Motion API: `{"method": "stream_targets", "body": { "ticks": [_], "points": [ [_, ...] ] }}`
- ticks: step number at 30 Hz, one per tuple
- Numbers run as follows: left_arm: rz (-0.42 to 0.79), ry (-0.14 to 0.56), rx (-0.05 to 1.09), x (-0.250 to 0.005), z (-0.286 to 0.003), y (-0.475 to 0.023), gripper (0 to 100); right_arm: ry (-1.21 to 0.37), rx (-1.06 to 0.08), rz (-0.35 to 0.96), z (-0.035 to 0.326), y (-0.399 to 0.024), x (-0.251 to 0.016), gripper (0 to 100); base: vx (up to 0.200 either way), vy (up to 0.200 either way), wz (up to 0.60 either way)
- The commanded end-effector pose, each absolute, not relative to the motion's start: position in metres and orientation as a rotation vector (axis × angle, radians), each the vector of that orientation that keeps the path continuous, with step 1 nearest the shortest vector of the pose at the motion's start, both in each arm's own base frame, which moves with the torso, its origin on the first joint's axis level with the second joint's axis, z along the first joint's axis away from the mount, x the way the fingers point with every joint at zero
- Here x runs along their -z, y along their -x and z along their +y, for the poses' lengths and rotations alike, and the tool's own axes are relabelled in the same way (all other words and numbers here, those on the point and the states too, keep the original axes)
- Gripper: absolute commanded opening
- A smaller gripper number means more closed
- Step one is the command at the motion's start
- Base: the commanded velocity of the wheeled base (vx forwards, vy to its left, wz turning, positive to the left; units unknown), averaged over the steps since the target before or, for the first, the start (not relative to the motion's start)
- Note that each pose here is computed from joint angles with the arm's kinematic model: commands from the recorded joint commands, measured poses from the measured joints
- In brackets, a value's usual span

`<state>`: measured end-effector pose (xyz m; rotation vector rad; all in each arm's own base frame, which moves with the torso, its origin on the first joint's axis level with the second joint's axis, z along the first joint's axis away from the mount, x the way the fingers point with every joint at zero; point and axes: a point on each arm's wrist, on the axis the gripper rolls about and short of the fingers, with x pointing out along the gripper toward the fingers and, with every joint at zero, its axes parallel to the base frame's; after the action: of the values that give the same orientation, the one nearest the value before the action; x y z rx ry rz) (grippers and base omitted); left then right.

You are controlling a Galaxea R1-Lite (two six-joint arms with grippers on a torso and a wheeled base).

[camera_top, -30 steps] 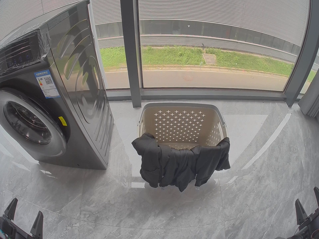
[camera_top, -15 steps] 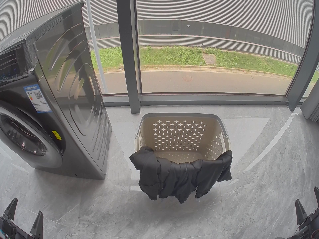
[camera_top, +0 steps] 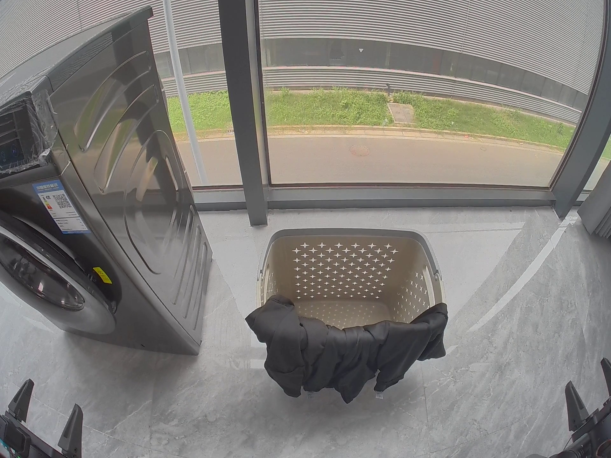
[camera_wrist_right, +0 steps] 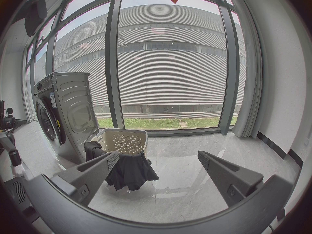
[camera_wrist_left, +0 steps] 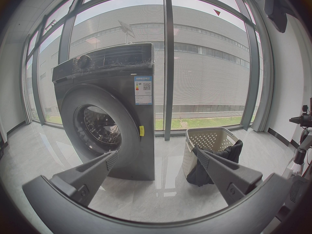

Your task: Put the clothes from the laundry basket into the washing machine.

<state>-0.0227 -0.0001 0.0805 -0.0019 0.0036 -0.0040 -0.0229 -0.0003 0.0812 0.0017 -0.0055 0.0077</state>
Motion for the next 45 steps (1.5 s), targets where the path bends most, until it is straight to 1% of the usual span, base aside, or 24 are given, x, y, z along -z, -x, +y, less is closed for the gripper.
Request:
{"method": "stream_targets", "body": {
  "ticks": [1, 36, 42, 45],
  "points": [
    [0.006, 0.003, 0.003, -0.0752, -0.0001, 0.0226, 100, -0.001, -0.008, 0.006, -0.0003, 0.0220, -0.0762, 100, 0.000, 0.000, 0.00],
    [0.005, 0.005, 0.005, -0.0752, -0.0001, 0.0227, 100, -0.001, -0.006, 0.006, -0.0003, 0.0220, -0.0762, 100, 0.000, 0.000, 0.00],
    [0.006, 0.003, 0.003, -0.0752, -0.0001, 0.0226, 100, -0.001, -0.008, 0.006, -0.0003, 0.0220, -0.0762, 100, 0.000, -0.200, 0.00],
    [0.006, 0.003, 0.003, -0.0752, -0.0001, 0.0226, 100, -0.001, -0.006, 0.006, -0.0003, 0.0220, -0.0762, 100, 0.000, 0.000, 0.00]
  ]
}}
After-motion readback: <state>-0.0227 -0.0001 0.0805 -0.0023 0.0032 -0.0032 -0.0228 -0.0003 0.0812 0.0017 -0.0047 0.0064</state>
